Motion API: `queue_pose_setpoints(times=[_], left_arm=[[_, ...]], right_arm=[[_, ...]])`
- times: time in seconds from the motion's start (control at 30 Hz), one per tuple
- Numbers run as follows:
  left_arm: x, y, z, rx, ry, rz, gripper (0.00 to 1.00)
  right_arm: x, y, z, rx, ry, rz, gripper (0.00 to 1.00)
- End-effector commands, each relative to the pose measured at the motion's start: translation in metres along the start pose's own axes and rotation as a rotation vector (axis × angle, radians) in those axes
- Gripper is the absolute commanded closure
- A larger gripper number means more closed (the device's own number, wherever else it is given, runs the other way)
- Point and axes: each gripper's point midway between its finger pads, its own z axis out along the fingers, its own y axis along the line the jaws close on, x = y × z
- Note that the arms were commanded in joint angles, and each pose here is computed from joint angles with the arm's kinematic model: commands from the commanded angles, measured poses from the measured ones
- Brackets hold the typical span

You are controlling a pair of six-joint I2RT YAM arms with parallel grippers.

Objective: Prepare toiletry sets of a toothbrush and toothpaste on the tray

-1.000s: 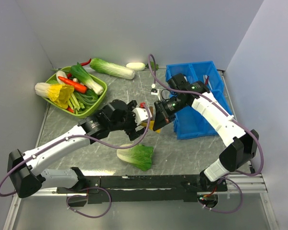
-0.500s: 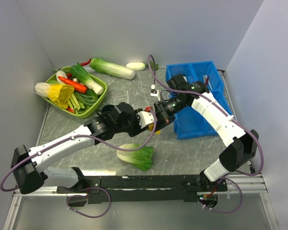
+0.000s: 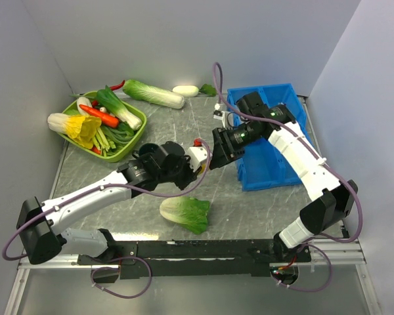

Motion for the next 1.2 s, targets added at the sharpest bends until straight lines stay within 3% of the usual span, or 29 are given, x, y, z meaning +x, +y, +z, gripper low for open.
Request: queue_pose_setpoints(times=[0.0, 0.13, 0.43, 0.57, 0.73, 1.17], left_arm=[[-0.02, -0.002, 0.008, -0.031, -0.069, -0.249, 0.74], [-0.032, -0.01, 0.012, 0.007, -0.127, -0.336, 0.75], [-0.035, -0.01, 0.012, 0.012, -0.142, -0.341, 0.74], [-0.036, -0.009, 0.011, 0.007, -0.145, -0.346, 0.73], [-0.034, -0.008, 0.015, -0.002, -0.122, -0.351, 0.73], [-0.036, -0.002, 0.017, -0.031, -0.12, -0.354, 0.74]], right_arm=[[-0.018, -0.007, -0.019, 0.106, -0.083, -0.025, 0.38], [-0.031, -0.009, -0.021, 0.131, -0.146, -0.037, 0.37], [-0.056, -0.011, -0.023, 0.162, -0.288, -0.046, 0.42], [-0.055, -0.013, -0.015, 0.15, -0.257, -0.046, 0.48], [-0.049, -0.013, -0.01, 0.133, -0.224, -0.064, 0.62], [-0.038, -0.007, 0.004, 0.072, -0.149, -0.067, 0.65]])
